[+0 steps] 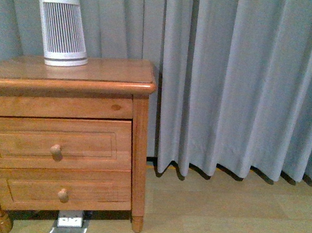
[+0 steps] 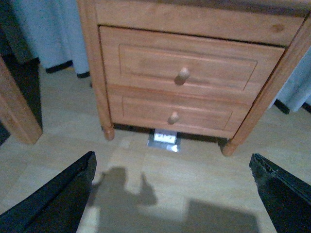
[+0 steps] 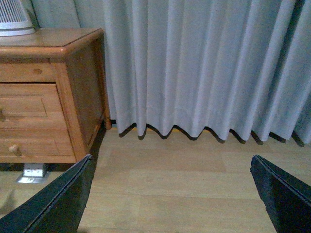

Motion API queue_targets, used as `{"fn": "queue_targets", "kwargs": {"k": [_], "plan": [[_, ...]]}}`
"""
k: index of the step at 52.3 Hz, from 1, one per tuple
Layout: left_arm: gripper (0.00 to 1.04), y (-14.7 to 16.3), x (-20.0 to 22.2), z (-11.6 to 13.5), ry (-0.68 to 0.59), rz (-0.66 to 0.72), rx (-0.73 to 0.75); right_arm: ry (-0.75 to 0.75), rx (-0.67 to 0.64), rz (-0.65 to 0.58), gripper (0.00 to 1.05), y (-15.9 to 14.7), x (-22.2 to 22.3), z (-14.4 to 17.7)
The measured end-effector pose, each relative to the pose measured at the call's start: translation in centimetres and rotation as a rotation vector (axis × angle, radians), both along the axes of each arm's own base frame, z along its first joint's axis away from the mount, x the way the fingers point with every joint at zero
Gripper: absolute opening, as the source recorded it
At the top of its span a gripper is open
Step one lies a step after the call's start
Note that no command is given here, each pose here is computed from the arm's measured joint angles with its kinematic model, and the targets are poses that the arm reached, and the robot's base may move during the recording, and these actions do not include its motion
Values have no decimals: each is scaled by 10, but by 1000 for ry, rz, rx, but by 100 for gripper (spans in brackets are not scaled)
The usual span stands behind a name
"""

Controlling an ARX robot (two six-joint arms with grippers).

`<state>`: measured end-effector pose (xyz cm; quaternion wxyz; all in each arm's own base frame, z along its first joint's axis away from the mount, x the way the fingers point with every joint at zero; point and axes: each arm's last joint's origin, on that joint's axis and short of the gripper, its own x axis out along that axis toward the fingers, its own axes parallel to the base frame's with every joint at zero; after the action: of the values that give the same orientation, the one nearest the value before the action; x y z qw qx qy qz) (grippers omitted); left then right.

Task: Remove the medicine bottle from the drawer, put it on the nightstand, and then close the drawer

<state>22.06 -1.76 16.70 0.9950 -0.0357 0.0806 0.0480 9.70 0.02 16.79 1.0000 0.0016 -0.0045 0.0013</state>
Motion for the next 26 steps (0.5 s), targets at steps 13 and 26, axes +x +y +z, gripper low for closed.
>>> {"fn": "queue_targets", "kwargs": {"k": [13, 26], "plan": [[98, -16, 100, -37, -26, 3, 71, 0, 0, 0, 98, 0, 0, 0], [98, -18, 158, -80, -9, -3, 157, 0, 0, 0, 98, 0, 0, 0]]}}
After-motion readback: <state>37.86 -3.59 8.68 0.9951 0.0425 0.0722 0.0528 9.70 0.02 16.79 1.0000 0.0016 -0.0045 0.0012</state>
